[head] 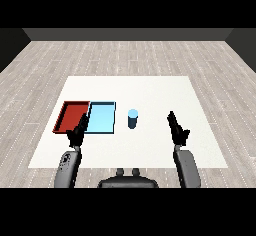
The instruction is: Pick the blue can and put it in the blue box
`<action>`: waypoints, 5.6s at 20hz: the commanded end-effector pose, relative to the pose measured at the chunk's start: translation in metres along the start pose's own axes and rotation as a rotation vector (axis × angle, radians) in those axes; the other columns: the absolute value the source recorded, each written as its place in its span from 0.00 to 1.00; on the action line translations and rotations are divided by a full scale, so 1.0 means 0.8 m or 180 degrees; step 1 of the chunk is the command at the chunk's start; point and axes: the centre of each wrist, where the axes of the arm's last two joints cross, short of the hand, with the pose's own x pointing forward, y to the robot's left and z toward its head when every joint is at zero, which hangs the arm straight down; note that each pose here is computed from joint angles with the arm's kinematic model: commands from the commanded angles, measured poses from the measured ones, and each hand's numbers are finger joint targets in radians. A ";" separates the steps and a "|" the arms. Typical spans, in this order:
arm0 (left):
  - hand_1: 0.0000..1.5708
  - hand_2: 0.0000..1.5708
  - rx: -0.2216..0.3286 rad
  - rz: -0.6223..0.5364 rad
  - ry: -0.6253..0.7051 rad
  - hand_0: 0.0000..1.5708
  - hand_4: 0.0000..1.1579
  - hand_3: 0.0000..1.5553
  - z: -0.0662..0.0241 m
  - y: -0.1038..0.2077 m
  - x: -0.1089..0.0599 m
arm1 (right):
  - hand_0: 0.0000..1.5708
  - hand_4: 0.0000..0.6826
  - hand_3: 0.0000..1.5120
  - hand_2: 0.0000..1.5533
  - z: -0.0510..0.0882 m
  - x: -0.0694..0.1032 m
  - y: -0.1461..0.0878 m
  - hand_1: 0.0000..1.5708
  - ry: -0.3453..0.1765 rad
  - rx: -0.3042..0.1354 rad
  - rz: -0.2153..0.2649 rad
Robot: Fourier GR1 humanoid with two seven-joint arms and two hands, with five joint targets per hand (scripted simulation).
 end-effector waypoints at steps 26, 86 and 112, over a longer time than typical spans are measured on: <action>0.00 0.00 -0.0070 0.0613 -0.1529 0.00 0.00 0.00 -0.012 -0.017 0.005 | 0.00 0.00 0.00 0.00 -0.070 -0.002 0.052 0.00 -0.0796 0.0356 -0.0562; 0.00 0.00 0.0059 0.0640 -0.1577 0.00 0.00 0.00 0.010 0.011 0.013 | 0.00 0.00 0.00 0.00 -0.112 -0.085 0.175 0.00 -0.0022 0.0581 -0.1048; 0.00 0.00 -0.0010 0.0640 -0.1606 0.00 0.00 0.00 -0.013 0.028 0.018 | 0.99 0.99 0.95 0.96 -0.139 -0.058 0.202 0.99 0.0196 0.0389 -0.0449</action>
